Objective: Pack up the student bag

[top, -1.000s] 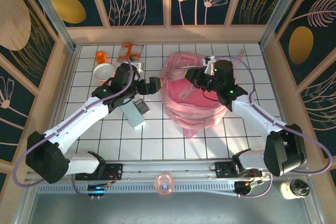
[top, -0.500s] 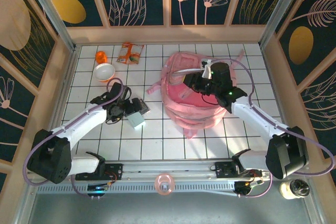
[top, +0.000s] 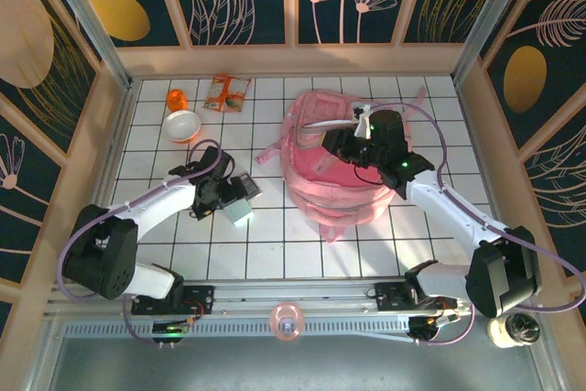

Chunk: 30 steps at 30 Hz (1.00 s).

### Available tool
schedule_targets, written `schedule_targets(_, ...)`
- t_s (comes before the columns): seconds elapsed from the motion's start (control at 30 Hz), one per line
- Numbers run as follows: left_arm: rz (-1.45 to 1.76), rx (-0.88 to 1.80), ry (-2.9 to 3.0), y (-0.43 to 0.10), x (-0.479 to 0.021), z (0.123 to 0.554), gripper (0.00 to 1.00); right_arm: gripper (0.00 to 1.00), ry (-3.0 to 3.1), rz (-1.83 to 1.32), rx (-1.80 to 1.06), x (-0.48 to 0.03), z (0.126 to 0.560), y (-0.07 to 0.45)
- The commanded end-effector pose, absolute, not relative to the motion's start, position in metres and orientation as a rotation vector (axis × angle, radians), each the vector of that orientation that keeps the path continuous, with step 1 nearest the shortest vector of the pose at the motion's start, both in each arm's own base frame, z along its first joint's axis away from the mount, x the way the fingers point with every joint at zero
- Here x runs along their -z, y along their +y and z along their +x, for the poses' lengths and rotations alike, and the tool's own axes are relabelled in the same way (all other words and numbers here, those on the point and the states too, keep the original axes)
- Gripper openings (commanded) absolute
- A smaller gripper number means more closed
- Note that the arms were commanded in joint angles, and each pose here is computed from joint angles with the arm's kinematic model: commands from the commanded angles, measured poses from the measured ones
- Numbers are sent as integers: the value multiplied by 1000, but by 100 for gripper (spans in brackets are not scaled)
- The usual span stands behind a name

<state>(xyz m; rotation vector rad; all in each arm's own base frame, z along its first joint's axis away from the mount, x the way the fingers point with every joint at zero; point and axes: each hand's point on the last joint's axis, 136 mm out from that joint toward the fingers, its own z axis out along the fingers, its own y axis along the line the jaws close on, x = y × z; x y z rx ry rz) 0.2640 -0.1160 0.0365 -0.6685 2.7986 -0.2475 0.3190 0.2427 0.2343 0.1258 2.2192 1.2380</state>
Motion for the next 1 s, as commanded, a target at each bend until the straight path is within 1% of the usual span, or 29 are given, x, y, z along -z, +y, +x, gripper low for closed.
schedule_targets(0.0, -670, 216, 2811, -117, -34, 273, 99, 18, 2072, 29, -1280, -282, 317, 249)
schedule_targets(0.17, -643, 217, 2830, -124, -31, 285, 99, 18, 2075, 31, -1275, -280, 316, 249)
schedule_targets(0.27, -650, 156, 2829, -118, -27, 285, 99, 18, 2079, 30, -1269, -279, 316, 249)
schedule_targets(0.37, -649, 77, 2834, -107, -20, 279, 95, 18, 2082, 26, -1271, -279, 316, 249)
schedule_targets(0.6, -650, 59, 2822, -99, -20, 268, 81, 18, 2079, 40, -1236, -280, 317, 244)
schedule_targets(0.77, -646, 76, 2829, -101, -16, 267, 83, 18, 2078, 35, -1246, -280, 316, 246)
schedule_targets(0.83, -644, 94, 2836, -104, -14, 269, 79, 18, 2077, 37, -1245, -281, 316, 245)
schedule_targets(0.9, -643, 96, 2827, -105, -15, 271, 71, 18, 2074, 35, -1246, -282, 316, 245)
schedule_targets(0.97, -643, 108, 2812, -105, -19, 272, 65, 18, 2072, 32, -1249, -282, 316, 246)
